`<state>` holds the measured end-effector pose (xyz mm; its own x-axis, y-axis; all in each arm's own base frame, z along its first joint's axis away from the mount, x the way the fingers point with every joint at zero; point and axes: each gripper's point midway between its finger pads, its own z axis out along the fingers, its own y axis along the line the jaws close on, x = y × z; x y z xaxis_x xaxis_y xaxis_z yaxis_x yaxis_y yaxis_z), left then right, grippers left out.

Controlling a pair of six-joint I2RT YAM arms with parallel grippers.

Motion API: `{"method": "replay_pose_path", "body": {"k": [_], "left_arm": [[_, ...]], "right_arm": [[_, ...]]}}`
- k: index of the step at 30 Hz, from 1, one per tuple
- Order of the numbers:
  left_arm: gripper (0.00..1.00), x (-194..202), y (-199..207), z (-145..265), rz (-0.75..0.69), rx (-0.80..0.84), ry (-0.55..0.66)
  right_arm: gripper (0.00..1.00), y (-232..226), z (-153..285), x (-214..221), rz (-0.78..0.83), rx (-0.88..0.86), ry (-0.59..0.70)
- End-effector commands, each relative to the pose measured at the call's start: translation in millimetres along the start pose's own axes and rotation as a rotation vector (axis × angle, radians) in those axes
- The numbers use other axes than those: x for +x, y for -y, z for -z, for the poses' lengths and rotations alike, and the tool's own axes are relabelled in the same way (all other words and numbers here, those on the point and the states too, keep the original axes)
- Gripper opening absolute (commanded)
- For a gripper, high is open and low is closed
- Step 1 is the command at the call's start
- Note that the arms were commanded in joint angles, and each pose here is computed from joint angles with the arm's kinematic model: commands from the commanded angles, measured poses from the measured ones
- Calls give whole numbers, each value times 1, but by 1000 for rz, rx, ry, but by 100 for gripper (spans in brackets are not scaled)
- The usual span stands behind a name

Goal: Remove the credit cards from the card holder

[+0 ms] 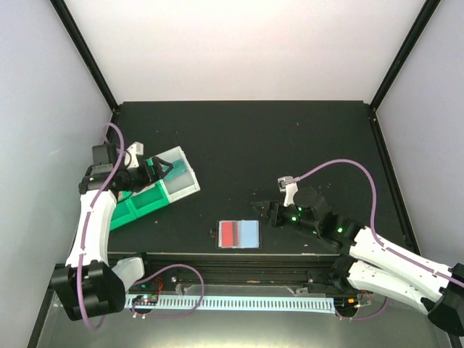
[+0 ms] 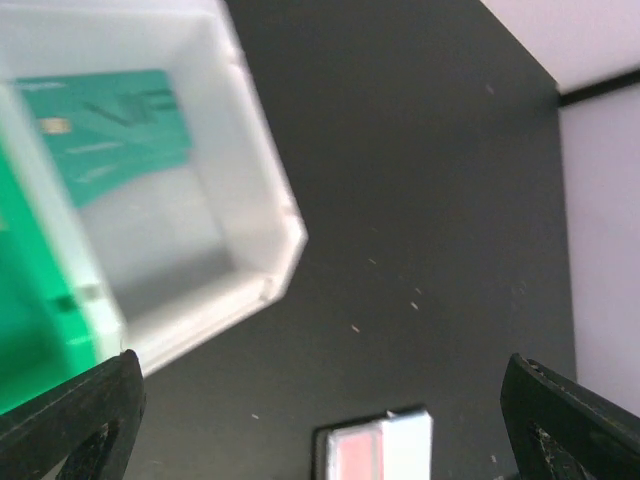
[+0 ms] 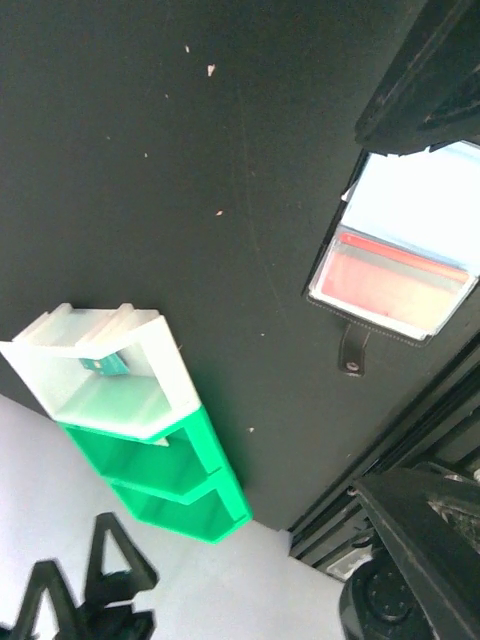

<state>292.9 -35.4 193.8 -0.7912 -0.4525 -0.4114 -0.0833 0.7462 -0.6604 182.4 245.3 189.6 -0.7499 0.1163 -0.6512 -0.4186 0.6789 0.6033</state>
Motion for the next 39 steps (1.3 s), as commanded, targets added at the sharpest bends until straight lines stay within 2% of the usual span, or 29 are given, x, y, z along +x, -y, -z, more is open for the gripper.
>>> {"method": "replay_pose_path", "body": {"k": [1,4,8,11,16,25,39], "left_arm": [[99,27,42,2,-98,124,-70],[99,42,56,2,-136,154,-106],[97,64,71,7,-185,206,-124],[93,78,85,15,-217,258,-120],[92,101,92,15,-225,304,-148],[91,146,88,-14,-193,383,-231],[99,189,88,-51,-159,423,-364]], "right_arm": [[83,-3,-10,5,-58,-32,-19],[71,-1,-17,11,-74,-35,-45],[49,1,-25,21,-99,-48,-78],[40,5,-32,30,-120,-52,-96],[38,17,-44,46,-158,-20,-143],[36,18,-72,84,-159,13,-271],[29,9,-111,116,-139,23,-389]]}}
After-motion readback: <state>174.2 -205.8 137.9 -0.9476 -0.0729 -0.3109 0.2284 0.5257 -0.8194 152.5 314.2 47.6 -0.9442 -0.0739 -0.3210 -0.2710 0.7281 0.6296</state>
